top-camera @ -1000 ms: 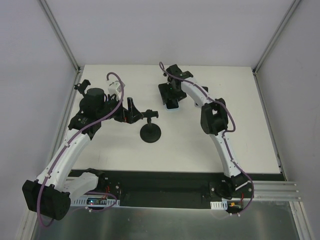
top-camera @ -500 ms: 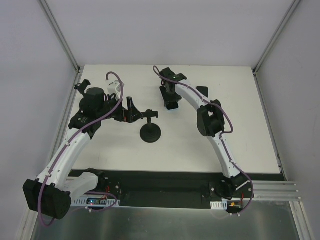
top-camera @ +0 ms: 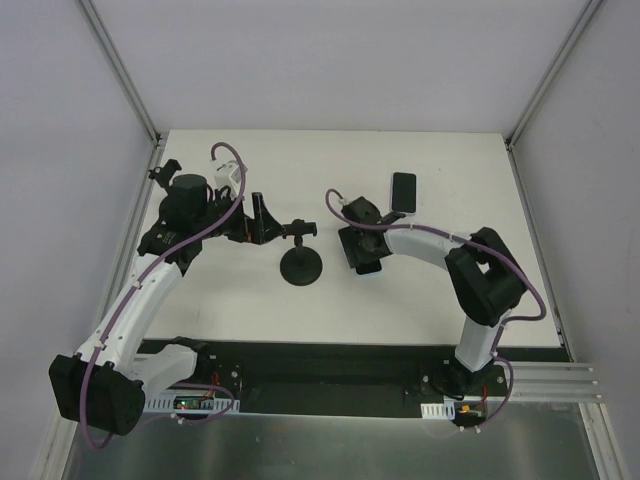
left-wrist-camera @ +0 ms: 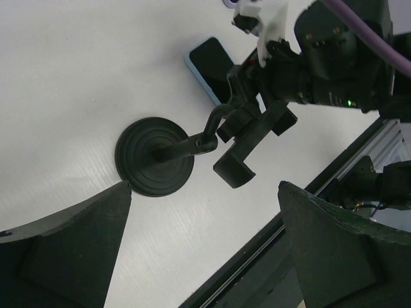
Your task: Place the phone on the phone stand
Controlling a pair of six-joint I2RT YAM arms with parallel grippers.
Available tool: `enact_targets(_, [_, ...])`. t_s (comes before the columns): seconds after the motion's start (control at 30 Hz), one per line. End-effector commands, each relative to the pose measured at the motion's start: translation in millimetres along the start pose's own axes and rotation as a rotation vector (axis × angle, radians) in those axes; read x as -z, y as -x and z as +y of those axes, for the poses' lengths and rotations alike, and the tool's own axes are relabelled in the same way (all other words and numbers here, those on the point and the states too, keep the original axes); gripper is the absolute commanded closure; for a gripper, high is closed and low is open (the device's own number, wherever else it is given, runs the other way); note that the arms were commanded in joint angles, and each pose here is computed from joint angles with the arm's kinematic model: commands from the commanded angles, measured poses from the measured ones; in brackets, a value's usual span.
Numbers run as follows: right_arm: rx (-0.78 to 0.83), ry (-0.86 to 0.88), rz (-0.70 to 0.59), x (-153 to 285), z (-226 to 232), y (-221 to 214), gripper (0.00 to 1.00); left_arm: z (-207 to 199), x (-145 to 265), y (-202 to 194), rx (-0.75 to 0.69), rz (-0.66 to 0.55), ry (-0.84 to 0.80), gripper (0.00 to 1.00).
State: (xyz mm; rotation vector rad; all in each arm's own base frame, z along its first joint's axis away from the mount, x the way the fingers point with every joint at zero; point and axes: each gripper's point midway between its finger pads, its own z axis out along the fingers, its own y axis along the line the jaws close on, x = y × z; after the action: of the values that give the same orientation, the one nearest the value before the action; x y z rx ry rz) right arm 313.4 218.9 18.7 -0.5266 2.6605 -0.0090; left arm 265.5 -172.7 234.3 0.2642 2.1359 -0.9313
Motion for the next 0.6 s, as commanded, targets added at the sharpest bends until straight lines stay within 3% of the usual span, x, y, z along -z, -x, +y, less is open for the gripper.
enact_targets(0.0, [0.004, 0.014, 0.206, -11, 20, -95, 0.52, -5, -3, 5, -0.001, -0.007, -0.043, 0.06])
enact_targets(0.07, [0.012, 0.012, 0.196, -11, 22, -98, 0.36, -10, -5, 4, -0.004, 0.011, -0.08, 0.08])
enact_targets(0.1, [0.011, 0.023, 0.182, -12, 24, -94, 0.19, -12, -5, 3, -0.015, 0.017, -0.099, 0.08])
enact_targets(0.2, [0.039, 0.031, 0.169, -10, 26, -81, 0.02, -17, -6, 3, -0.059, 0.013, -0.133, 0.05])
enact_targets(0.27, [0.063, 0.039, 0.152, -8, 27, -74, 0.04, -15, -7, 2, -0.097, -0.009, -0.129, 0.05])
enact_targets(0.5, [0.096, 0.06, 0.146, -12, 33, -53, 0.01, -7, -24, -6, -0.11, 0.037, -0.107, 0.29])
enact_targets(0.57, [0.094, 0.057, 0.145, -13, 32, -55, 0.03, -10, -29, -7, -0.113, 0.052, -0.118, 0.27])
